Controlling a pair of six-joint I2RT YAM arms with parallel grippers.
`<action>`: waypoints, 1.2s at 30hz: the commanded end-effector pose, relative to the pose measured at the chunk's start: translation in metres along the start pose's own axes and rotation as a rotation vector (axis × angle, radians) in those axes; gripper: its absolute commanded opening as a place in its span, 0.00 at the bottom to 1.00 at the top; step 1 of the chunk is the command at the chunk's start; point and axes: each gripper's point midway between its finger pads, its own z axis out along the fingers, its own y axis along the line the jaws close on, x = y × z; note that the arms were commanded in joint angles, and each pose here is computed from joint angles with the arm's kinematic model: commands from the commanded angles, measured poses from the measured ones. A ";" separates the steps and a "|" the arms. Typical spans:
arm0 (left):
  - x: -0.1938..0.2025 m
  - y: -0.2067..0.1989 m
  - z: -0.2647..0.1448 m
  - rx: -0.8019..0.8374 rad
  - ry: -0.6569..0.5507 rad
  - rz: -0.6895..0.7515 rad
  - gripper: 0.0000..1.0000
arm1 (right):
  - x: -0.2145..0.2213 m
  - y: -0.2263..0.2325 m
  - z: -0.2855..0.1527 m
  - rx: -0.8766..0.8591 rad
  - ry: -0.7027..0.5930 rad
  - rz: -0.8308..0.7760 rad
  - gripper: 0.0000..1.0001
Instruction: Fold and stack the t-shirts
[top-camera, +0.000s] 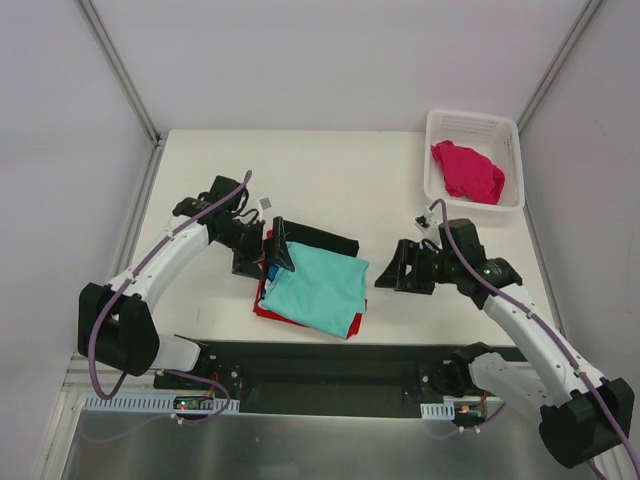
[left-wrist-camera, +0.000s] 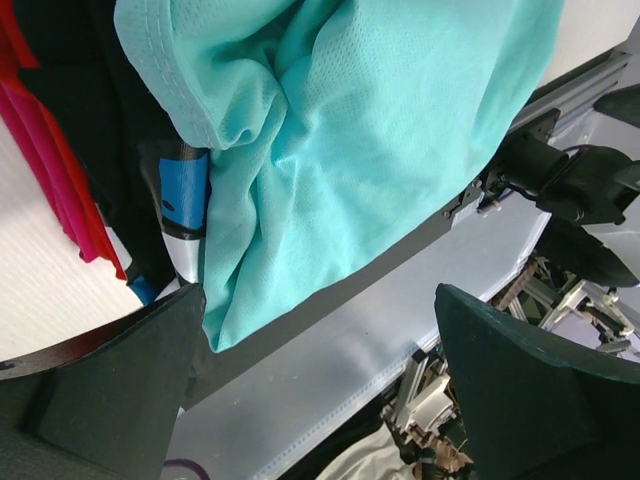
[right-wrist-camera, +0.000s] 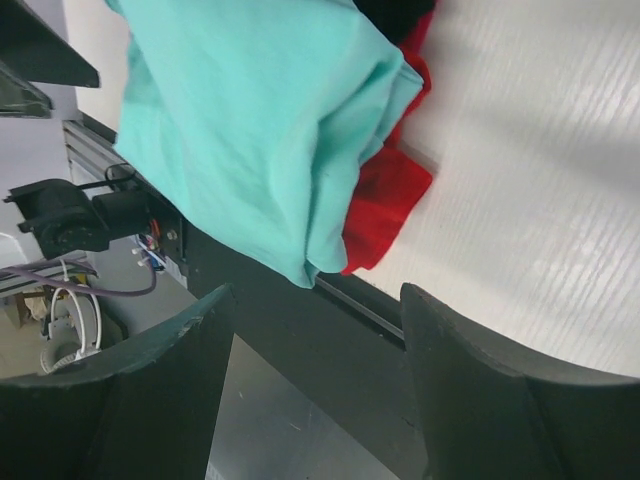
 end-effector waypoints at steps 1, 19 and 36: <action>-0.006 -0.012 -0.001 0.078 -0.069 0.090 0.99 | 0.017 -0.010 0.014 0.046 0.028 0.059 0.70; 0.007 0.004 0.022 0.117 -0.045 0.074 0.99 | 0.017 0.011 0.047 0.041 0.052 -0.001 0.67; -0.033 0.013 0.017 0.018 -0.127 0.156 0.99 | -0.022 0.024 0.073 0.041 0.038 -0.073 0.66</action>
